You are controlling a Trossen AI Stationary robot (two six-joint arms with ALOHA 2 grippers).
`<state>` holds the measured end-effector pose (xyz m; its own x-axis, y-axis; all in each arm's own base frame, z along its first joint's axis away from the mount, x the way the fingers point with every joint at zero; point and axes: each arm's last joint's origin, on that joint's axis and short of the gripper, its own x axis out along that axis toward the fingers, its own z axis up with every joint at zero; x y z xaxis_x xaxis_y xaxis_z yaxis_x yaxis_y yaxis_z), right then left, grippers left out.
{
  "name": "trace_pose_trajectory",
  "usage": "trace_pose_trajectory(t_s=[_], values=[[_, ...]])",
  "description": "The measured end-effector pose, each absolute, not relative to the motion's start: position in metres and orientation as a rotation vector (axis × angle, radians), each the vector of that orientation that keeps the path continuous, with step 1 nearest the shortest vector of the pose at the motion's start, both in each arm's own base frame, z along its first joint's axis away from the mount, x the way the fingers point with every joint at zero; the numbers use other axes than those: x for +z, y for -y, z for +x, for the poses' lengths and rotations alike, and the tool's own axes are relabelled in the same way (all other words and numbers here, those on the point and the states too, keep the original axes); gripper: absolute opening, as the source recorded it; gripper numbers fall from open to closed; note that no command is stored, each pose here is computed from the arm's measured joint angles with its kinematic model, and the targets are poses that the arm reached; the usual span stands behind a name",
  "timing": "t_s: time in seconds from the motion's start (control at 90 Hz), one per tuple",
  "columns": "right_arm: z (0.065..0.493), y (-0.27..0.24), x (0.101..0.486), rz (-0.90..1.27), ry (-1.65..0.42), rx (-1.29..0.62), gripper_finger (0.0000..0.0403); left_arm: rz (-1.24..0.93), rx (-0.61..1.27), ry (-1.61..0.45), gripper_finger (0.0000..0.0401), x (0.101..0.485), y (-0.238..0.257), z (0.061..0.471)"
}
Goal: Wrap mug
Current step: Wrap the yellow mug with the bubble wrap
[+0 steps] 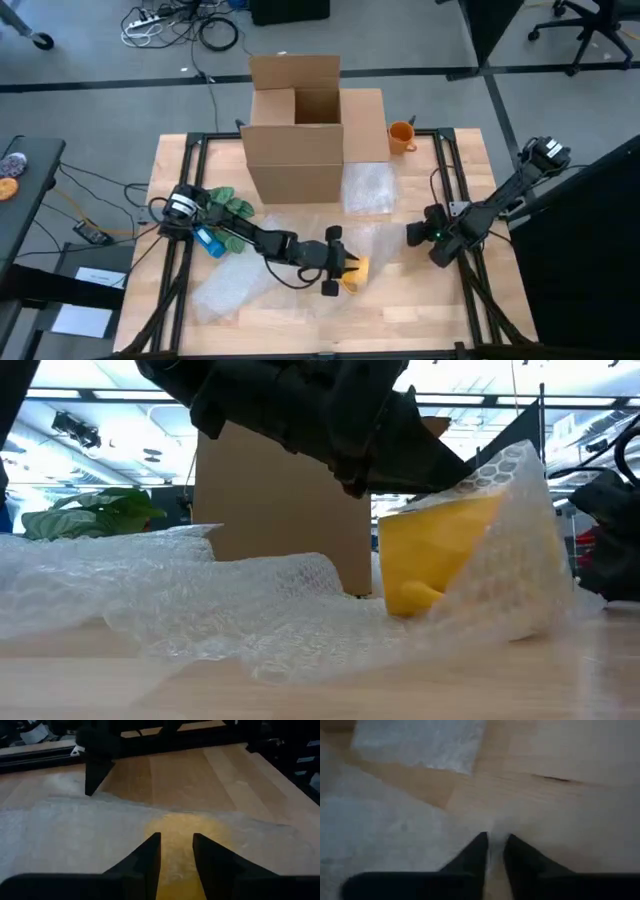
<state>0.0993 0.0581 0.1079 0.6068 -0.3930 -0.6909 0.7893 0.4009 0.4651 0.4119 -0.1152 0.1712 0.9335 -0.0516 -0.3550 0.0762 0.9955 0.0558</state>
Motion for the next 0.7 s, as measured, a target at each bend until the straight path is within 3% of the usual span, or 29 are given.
trace_pose_trajectory(t_s=[0.444, 0.7], values=[[0.147, -0.097, 0.177, 0.54, -0.517, -0.519, 0.0001, 0.067, -0.044, -0.369, 0.0099, 0.17, 0.114, 0.412], [0.177, -0.125, 0.179, 0.5, -0.567, -0.407, 0.0, 0.064, -0.039, -0.368, 0.0099, 0.17, 0.113, 0.412]])
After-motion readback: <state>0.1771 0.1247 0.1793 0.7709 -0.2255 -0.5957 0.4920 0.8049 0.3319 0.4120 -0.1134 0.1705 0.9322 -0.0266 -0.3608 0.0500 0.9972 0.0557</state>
